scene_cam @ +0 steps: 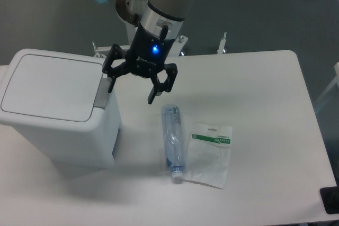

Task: Open the trash can
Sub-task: 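Press the gripper down on the lid's grey button edge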

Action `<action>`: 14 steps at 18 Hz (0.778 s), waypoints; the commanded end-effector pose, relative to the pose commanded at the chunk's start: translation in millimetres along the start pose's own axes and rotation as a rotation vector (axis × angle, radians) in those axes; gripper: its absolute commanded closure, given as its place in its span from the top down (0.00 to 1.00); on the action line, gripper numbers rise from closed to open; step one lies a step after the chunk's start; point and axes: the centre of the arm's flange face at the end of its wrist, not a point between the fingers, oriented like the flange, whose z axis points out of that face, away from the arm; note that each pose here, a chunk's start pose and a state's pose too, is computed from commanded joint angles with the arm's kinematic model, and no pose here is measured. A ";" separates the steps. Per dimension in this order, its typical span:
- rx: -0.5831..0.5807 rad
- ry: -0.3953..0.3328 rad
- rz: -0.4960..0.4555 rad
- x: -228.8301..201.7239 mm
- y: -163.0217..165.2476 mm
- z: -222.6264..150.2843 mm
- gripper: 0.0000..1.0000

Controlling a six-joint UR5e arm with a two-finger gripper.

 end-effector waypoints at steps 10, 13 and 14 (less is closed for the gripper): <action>-0.003 0.000 -0.002 -3.6 5.1 7.9 1.00; -0.010 0.003 0.002 -1.2 6.7 12.6 1.00; -0.010 0.003 0.002 -0.9 7.2 12.4 1.00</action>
